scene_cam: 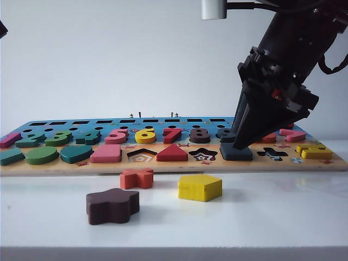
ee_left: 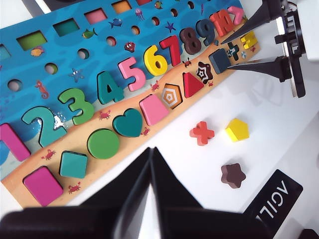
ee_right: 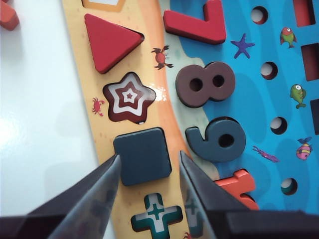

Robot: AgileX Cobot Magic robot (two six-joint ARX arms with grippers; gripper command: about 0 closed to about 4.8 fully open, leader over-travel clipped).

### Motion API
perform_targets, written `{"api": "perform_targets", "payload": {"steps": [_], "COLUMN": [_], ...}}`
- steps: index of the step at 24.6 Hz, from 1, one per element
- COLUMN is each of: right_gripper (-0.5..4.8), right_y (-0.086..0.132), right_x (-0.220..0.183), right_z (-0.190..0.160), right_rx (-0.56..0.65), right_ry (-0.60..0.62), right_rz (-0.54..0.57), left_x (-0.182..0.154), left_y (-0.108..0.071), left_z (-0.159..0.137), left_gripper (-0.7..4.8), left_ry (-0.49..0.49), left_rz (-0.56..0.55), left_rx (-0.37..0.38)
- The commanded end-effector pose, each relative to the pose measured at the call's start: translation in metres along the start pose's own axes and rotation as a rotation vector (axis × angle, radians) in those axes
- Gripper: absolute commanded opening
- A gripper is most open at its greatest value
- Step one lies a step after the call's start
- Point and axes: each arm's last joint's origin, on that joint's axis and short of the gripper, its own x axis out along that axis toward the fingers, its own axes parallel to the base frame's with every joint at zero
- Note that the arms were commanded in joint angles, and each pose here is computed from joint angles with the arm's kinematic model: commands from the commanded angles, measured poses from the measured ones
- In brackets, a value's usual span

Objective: Insert the cube into the slot.

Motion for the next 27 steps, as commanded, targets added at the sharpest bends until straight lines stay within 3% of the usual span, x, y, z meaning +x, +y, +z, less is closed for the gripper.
{"api": "perform_targets", "payload": {"steps": [1, 7, 11, 13, 20, 23, 27], "right_gripper": [2.21, 2.20, 2.20, 2.20, 2.20, 2.20, 2.20], "right_y": [-0.001, -0.004, -0.016, -0.017, -0.019, -0.021, -0.023], "right_x": [-0.002, -0.012, -0.045, -0.053, -0.074, -0.080, -0.085], "right_z": [0.002, 0.006, 0.017, 0.017, 0.010, 0.002, -0.012], "right_rx": [0.008, 0.067, 0.287, 0.346, 0.790, 0.909, 0.954], "right_ry": [-0.018, -0.066, -0.270, -0.308, -0.414, -0.452, -0.479], "right_rz": [-0.002, -0.044, -0.186, -0.200, -0.181, -0.194, -0.251], "left_x": [-0.001, -0.001, -0.001, -0.001, -0.001, -0.001, -0.001], "left_y": [-0.001, -0.001, -0.001, -0.001, -0.001, 0.000, 0.000], "left_z": [0.002, 0.002, 0.002, 0.002, 0.002, 0.002, 0.004], "left_gripper": [0.17, 0.17, 0.17, 0.17, 0.17, 0.17, 0.17], "left_ry": [-0.012, -0.012, -0.012, -0.012, -0.015, -0.016, -0.031], "left_rz": [-0.006, -0.007, -0.006, -0.006, -0.005, -0.005, -0.002], "left_rx": [0.014, 0.014, 0.013, 0.014, 0.017, 0.018, 0.030]}}
